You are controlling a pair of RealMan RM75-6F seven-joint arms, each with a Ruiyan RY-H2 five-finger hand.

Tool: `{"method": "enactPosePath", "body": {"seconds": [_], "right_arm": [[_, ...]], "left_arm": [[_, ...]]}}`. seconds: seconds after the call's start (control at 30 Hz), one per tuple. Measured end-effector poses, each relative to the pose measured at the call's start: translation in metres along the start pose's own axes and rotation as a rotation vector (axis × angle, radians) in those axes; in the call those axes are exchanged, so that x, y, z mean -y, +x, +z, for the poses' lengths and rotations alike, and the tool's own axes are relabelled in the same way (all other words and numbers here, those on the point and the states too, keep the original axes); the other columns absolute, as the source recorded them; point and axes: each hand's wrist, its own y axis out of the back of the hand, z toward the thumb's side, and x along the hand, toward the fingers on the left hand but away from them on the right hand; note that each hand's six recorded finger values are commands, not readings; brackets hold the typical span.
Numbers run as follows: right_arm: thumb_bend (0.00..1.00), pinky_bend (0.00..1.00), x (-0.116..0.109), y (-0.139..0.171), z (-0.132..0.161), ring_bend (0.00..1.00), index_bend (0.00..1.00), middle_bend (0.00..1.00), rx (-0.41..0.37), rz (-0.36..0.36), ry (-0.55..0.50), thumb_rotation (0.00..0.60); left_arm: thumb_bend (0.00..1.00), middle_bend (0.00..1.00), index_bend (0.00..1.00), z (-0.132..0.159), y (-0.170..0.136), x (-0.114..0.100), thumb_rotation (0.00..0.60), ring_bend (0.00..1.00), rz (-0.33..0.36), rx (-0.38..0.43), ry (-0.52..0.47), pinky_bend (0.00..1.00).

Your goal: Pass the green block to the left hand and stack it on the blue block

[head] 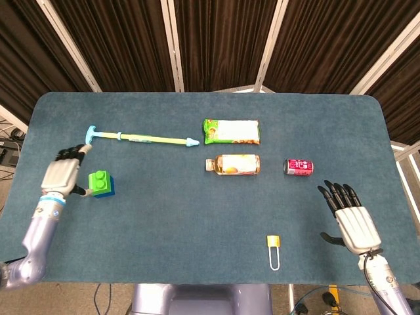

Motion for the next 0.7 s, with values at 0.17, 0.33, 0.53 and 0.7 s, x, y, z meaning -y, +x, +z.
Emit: {"method": "enactPosePath", "body": {"seconds": [0.17, 0.33, 0.53, 0.7], "right_arm": [[0.0, 0.0, -0.004, 0.0, 0.0, 0.0, 0.0, 0.0, -0.002, -0.025, 0.014, 0.6], [0.0, 0.0, -0.009, 0.001, -0.001, 0.0, 0.0, 0.0, 0.003, -0.085, 0.053, 0.6], [0.0, 0.0, -0.015, 0.002, 0.003, 0.0, 0.0, 0.0, -0.009, -0.149, 0.068, 0.6], [0.0, 0.0, -0.018, 0.006, 0.003, 0.0, 0.0, 0.0, -0.015, -0.163, 0.059, 0.6]], "left_arm": [[0.0, 0.0, 0.0, -0.01, -0.018, -0.018, 0.6, 0.0, 0.104, 0.02, -0.006, 0.0], [0.0, 0.0, 0.0, -0.028, -0.051, -0.022, 0.6, 0.0, 0.207, 0.059, -0.028, 0.0], [0.0, 0.0, 0.0, -0.063, -0.111, -0.005, 0.6, 0.0, 0.273, 0.064, -0.026, 0.0], [0.0, 0.0, 0.0, -0.08, -0.147, 0.008, 0.6, 0.0, 0.286, 0.06, -0.035, 0.0]]}}
